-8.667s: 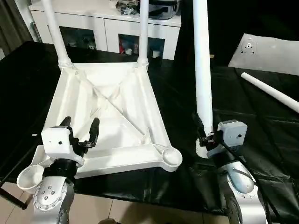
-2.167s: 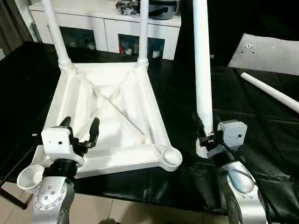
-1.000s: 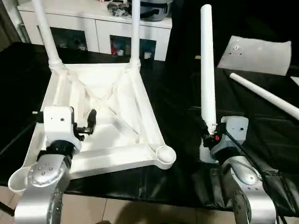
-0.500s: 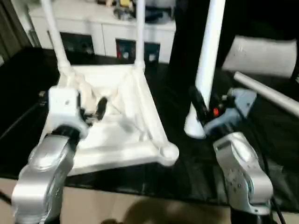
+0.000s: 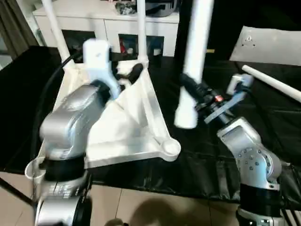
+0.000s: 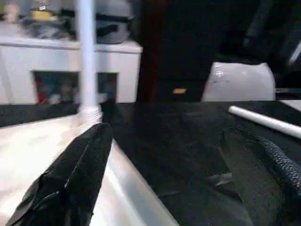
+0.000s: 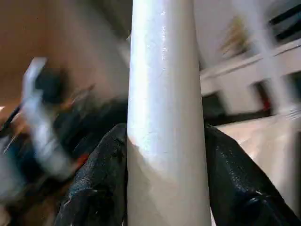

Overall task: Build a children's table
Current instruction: Pick table leg

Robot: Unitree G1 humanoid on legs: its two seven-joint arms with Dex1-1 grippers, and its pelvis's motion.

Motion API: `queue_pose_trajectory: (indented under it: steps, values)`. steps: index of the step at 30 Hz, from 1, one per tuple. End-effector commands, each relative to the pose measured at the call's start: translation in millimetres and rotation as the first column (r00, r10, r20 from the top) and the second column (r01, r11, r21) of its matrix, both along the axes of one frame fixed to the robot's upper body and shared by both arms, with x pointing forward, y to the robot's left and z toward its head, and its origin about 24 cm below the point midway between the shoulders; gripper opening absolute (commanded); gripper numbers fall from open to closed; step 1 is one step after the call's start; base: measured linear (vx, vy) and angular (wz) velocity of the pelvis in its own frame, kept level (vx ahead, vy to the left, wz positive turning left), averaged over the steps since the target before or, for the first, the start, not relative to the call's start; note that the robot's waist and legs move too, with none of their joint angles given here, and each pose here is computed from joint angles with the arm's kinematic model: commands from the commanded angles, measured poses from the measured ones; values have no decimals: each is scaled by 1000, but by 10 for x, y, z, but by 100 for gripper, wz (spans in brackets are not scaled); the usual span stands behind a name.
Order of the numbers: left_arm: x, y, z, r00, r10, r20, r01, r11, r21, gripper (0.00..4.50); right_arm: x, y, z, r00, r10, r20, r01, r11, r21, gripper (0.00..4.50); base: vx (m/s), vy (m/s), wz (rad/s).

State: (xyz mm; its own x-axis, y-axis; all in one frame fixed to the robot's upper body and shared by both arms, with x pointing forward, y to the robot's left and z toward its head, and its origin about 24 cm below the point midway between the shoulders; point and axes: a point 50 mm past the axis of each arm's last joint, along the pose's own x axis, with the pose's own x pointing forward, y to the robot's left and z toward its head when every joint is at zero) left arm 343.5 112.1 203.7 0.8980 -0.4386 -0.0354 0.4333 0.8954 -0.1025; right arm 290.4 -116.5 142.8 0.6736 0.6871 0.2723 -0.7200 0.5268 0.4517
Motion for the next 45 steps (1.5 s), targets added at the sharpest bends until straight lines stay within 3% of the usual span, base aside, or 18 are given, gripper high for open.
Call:
queue_pose_trajectory:
  steps: [1, 2, 4, 8, 12, 19, 26, 27, 28, 29, 31, 33, 34, 36, 37, 42, 45]
  values:
    - [22, -102, -3, 999, -44, -23, 45, 999, 15, 426, -29, 89, 106, 997, 66, 50, -66, 998, -2, 185, 0, 0, 0]
    - [27, -259, 78, 994, -111, -7, 111, 994, 23, 426, -29, 138, 70, 995, 83, 57, -79, 994, -71, 185, 0, 0, 0]
    - [15, -328, 117, 989, -146, 3, 146, 989, 28, 426, -19, 156, 46, 995, 81, 58, -74, 992, -103, 185, 0, 0, 0]
    - [-49, -459, 206, 969, -246, 23, 245, 969, 10, 426, 0, 176, 30, 994, 86, 68, -75, 986, -151, 185, 0, 0, 0]
    - [-212, -599, 351, 921, -380, 83, 381, 924, 4, 426, 25, 172, 12, 994, 76, 75, -60, 978, -200, 185, 0, 0, 0]
    - [-328, -688, 409, 884, -453, 114, 452, 891, 35, 426, 38, 181, -21, 995, 67, 80, -46, 969, -243, 185, 0, 0, 0]
    - [-186, -452, 270, 949, -297, 107, 288, 953, 91, 426, 77, 174, -32, 996, 28, 85, -3, 958, -287, 185, 0, 0, 0]
    - [-125, -291, 218, 970, -217, 111, 207, 974, 93, 426, 100, 161, -45, 996, 1, 89, 28, 946, -322, 185, 0, 0, 0]
    - [-117, -238, 199, 973, -200, 111, 190, 977, 94, 426, 102, 159, -50, 996, -2, 88, 31, 944, -328, 185, 0, 0, 0]
    - [-108, -49, 152, 983, -137, 125, 128, 989, 77, 426, 116, 154, -53, 997, -24, 72, 46, 946, -321, 185, 0, 0, 0]
    - [-127, 35, 128, 984, -123, 131, 116, 991, 60, 426, 135, 147, -51, 996, -54, 66, 72, 944, -321, 185, 0, 0, 0]
    - [-147, 73, 112, 983, -124, 132, 118, 992, 52, 426, 149, 147, -45, 994, -74, 75, 95, 939, -330, 185, 0, 0, 0]
    - [-210, 93, 88, 980, -154, 125, 154, 988, 10, 445, 210, 134, -71, 984, -161, 72, 177, 905, -388, 185, 0, 0, 0]
    - [-261, 79, 87, 975, -185, 125, 189, 982, -18, 448, 246, 132, -89, 977, -199, 72, 210, 878, -429, 185, 0, 0, 0]
    - [-343, -23, 116, 955, -259, 147, 266, 964, -27, 448, 267, 158, -94, 977, -199, 73, 211, 870, -445, 185, 0, 0, 0]
    - [-402, -167, 109, 943, -291, 164, 292, 956, 19, 448, 303, 229, -63, 979, -198, 53, 201, 883, -424, 185, 0, 0, 0]
    - [-380, -184, 140, 948, -266, 176, 275, 961, -27, 448, 301, 275, -27, 985, -155, 78, 173, 885, -431, 185, 0, 0, 0]
